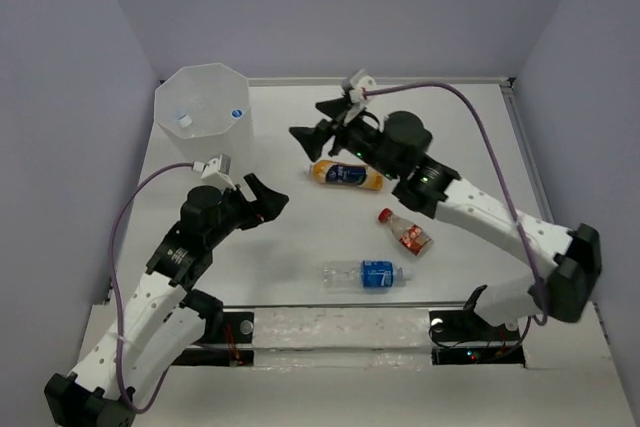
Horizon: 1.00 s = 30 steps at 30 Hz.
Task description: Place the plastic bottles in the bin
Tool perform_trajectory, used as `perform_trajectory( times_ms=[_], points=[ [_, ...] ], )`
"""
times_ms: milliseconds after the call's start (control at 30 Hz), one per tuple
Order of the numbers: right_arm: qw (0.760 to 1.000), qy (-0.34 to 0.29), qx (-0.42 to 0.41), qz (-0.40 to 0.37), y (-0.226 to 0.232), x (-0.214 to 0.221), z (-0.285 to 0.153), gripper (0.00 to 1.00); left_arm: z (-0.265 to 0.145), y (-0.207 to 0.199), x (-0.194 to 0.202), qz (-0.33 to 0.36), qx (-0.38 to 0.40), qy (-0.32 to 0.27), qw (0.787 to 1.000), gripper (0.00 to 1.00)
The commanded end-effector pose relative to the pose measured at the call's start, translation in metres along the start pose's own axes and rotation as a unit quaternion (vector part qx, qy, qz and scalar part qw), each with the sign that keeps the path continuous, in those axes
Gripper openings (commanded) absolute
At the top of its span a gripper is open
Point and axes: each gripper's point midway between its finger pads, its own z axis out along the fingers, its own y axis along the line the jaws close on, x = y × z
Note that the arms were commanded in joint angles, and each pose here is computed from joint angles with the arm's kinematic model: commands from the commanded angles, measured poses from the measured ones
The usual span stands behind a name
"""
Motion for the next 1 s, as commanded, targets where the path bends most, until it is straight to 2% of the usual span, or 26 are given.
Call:
perform_trajectory(
  times_ms=[0, 100, 200, 300, 333, 467, 567, 667, 733, 833, 967],
  points=[
    [0.99, 0.135, 0.0, 0.034, 0.002, 0.074, -0.099, 0.79, -0.002, -0.026, -0.032, 0.038, 0.032, -0.046, 0.998, 0.99],
    [0.972, 0.215, -0.042, 0.088, 0.025, 0.122, -0.161, 0.82, 0.006, -0.025, -0.031, 0.05, 0.025, -0.034, 0.998, 0.99],
    [0.938, 0.316, -0.042, 0.136, 0.035, 0.172, -0.21, 0.89, 0.01, -0.027, -0.031, 0.057, 0.025, -0.026, 0.998, 0.99],
    [0.924, 0.352, -0.053, 0.143, 0.045, 0.189, -0.228, 0.91, 0.011, -0.029, -0.032, 0.066, 0.027, -0.021, 0.997, 0.99],
    [0.911, 0.385, -0.056, 0.133, 0.053, 0.201, -0.234, 0.93, 0.012, -0.028, -0.031, 0.07, 0.024, -0.016, 0.997, 0.99],
    [0.897, 0.431, -0.048, 0.091, 0.061, 0.22, -0.233, 0.97, 0.009, -0.028, -0.036, 0.088, 0.012, -0.014, 0.996, 0.99],
    [0.877, 0.474, -0.051, 0.063, 0.07, 0.245, -0.229, 1.0, 0.001, -0.034, -0.047, 0.113, 0.009, -0.022, 0.993, 0.99],
    [0.86, 0.505, -0.045, 0.06, 0.07, 0.255, -0.226, 1.0, -0.005, -0.034, -0.051, 0.13, 0.002, -0.02, 0.991, 0.99],
    [0.835, 0.547, -0.031, 0.055, 0.067, 0.273, -0.233, 1.0, -0.011, -0.037, -0.055, 0.13, 0.006, -0.036, 0.991, 0.99],
    [0.824, 0.564, -0.03, 0.047, 0.068, 0.281, -0.233, 1.0, -0.013, -0.036, -0.057, 0.128, 0.007, -0.047, 0.991, 0.99],
    [0.798, 0.6, -0.045, 0.034, 0.076, 0.307, -0.233, 1.0, -0.003, -0.03, -0.043, 0.111, 0.009, -0.025, 0.993, 0.99]
  ],
)
